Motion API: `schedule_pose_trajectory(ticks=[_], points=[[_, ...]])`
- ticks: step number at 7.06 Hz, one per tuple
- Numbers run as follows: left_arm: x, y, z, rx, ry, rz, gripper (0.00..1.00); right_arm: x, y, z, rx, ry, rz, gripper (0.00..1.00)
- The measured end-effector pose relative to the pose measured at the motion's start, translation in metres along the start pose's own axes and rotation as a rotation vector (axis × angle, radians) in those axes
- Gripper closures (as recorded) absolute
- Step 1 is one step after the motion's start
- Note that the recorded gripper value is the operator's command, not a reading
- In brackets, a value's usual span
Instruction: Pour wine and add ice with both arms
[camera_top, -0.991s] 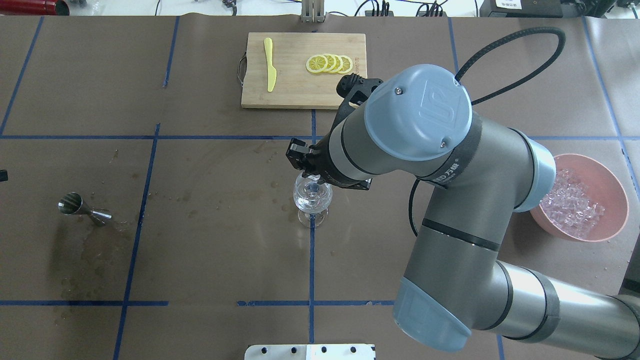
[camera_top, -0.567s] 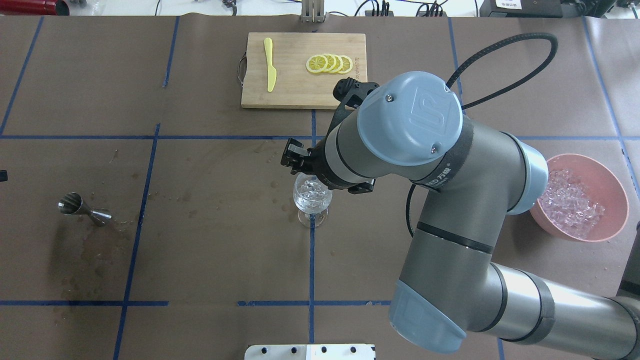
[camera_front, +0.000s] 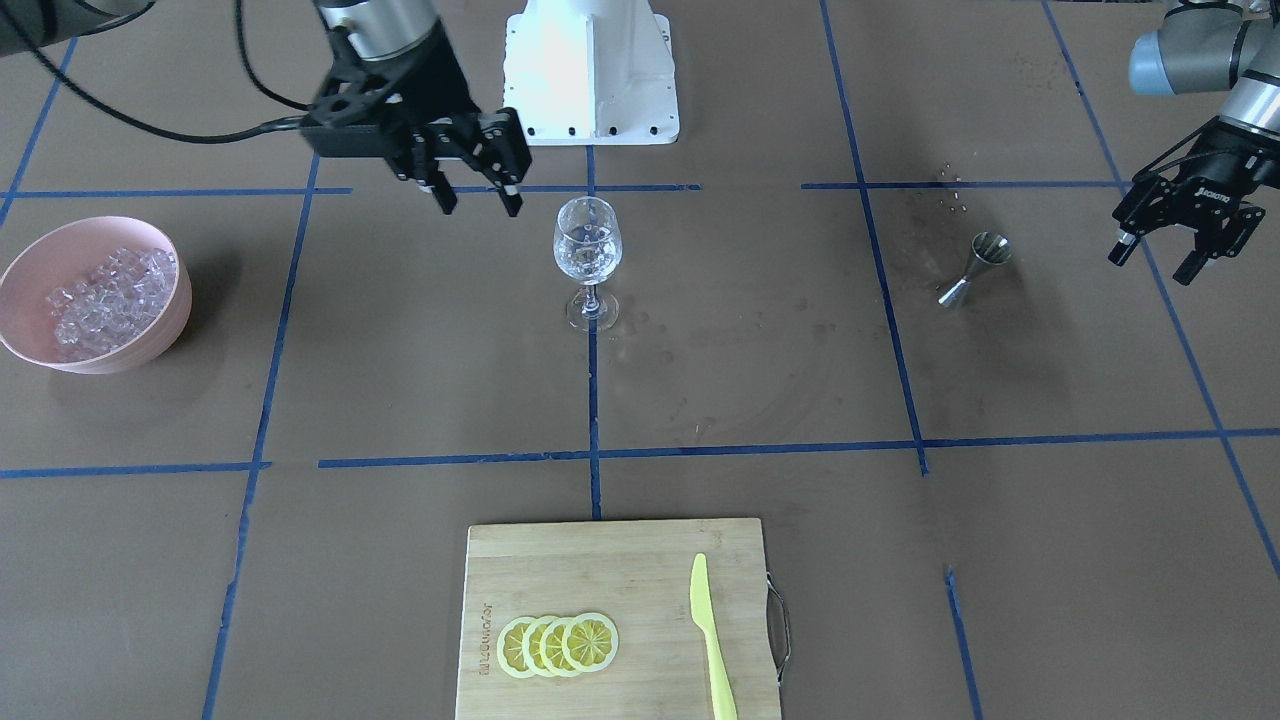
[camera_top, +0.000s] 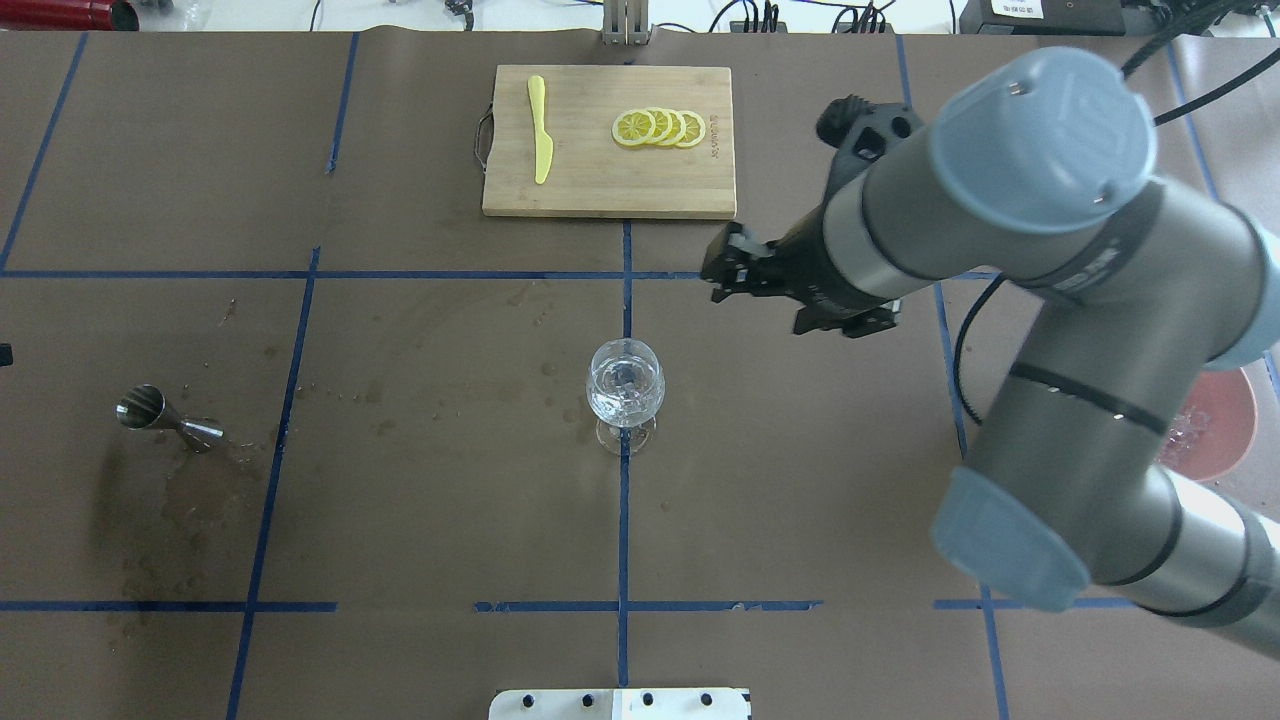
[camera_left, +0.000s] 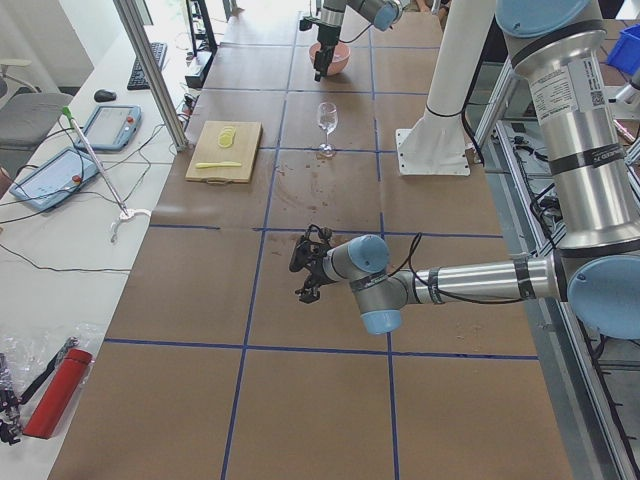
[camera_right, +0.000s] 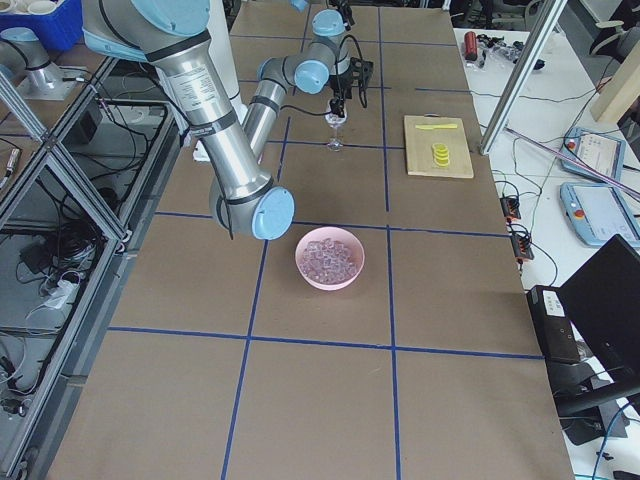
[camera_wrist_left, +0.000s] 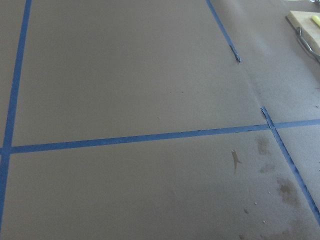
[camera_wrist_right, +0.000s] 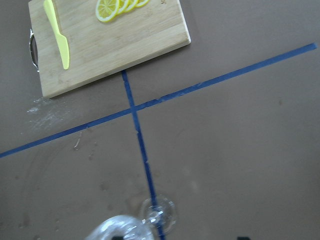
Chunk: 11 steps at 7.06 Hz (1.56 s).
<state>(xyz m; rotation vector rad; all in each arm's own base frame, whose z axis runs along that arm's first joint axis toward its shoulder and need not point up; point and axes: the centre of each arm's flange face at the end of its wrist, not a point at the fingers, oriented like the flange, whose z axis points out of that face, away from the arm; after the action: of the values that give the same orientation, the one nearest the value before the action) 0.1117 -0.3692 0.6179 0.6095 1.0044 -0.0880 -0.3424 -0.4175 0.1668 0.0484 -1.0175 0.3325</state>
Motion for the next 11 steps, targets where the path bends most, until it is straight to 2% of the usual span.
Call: schedule_pose_trajectory(ticks=[2,3,4,5,6,8,11], points=[[0.0,0.003,0.002,-0.027,0.011,0.012,0.0,0.13,-0.085,-0.03,0.021,0.116,-0.141,0.0],[-0.003,0.006,0.003,-0.07,0.023,0.06,0.0,0.202,-0.137,-0.049,0.015,0.17,-0.221,0.0],[-0.015,0.0,0.003,-0.115,0.004,0.129,0.0,0.274,-0.192,-0.072,-0.003,0.192,-0.284,0.0],[-0.029,-0.02,0.001,-0.159,-0.025,0.171,0.0,0.341,-0.234,-0.092,-0.014,0.209,-0.339,0.0],[-0.037,-0.056,0.002,-0.21,-0.046,0.193,0.0,0.405,-0.266,-0.105,-0.031,0.23,-0.39,0.0],[-0.039,-0.138,-0.012,-0.316,-0.112,0.171,0.0,0.484,-0.292,-0.105,-0.083,0.244,-0.444,0.0],[-0.044,-0.23,-0.075,-0.461,-0.214,0.107,0.0,0.506,-0.297,-0.098,-0.122,0.223,-0.431,0.0]])
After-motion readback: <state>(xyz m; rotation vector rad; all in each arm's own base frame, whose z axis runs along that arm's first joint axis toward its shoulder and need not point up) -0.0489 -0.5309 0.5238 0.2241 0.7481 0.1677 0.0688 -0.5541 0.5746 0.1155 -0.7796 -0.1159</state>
